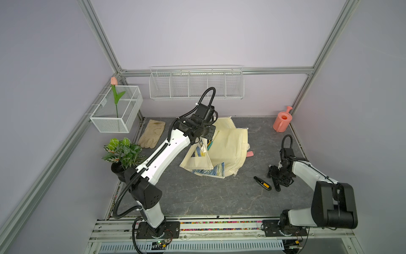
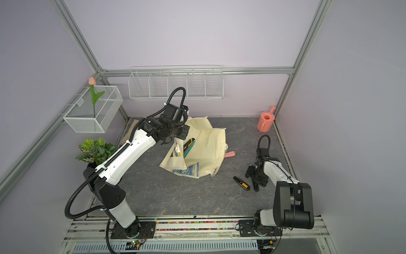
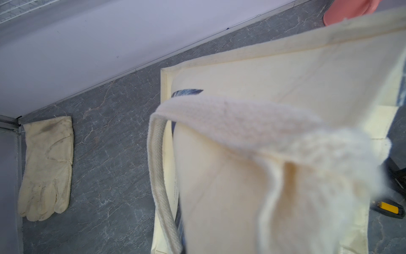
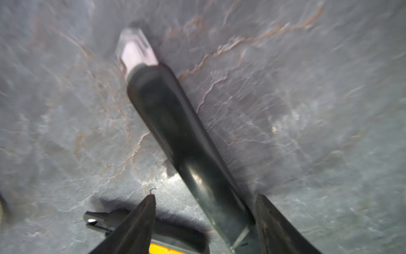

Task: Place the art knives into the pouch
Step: Pick up the utility knife at the center of the board.

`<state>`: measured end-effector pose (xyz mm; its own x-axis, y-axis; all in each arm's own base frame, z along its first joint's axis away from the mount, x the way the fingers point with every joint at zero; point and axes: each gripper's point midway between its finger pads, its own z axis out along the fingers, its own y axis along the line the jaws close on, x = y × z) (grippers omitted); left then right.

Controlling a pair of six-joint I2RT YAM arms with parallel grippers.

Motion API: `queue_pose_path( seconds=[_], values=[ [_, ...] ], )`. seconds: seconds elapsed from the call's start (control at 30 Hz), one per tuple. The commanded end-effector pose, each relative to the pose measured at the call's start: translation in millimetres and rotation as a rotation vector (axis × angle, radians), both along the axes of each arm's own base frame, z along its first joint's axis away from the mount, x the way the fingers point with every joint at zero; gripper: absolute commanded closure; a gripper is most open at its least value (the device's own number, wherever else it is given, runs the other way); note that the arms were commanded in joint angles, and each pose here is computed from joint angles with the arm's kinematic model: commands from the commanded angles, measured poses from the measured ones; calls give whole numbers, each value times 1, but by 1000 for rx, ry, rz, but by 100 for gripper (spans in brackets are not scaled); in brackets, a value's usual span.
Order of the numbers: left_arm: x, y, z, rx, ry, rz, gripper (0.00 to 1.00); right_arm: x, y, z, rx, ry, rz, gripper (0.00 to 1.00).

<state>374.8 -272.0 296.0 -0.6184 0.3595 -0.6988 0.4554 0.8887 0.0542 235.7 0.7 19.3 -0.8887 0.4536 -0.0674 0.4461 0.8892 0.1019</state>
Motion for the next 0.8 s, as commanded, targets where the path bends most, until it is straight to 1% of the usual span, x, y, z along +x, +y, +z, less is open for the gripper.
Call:
queue_pose_path(
  seconds=[0.0,0.17,0.27,0.37,0.43,0.5,0.57,0.63,0.77],
  values=[
    [4,1,28,-60,-86,7,100,1,1,-6,-24,18,25,28],
    [3,1,23,-65,-76,6,100,3,0,-6,-37,9,33,28],
    [3,-1,22,-69,-71,2,100,3,1,-8,-43,15,40,34],
    [3,-1,22,-68,-71,0,100,6,0,-7,-57,3,42,44],
    [2,-1,21,-69,-65,0,100,9,-2,-4,-84,-9,42,49],
    [1,-2,21,-74,-61,-4,100,13,-2,-2,-95,-15,49,50],
    [1,-2,21,-73,-60,-3,100,17,-2,0,-106,-20,58,54],
    [2,-2,23,-74,-62,-4,100,21,-2,1,-109,-20,62,56],
    [1,-2,25,-70,-60,-8,100,31,2,2,-93,-39,71,57]
  ],
)
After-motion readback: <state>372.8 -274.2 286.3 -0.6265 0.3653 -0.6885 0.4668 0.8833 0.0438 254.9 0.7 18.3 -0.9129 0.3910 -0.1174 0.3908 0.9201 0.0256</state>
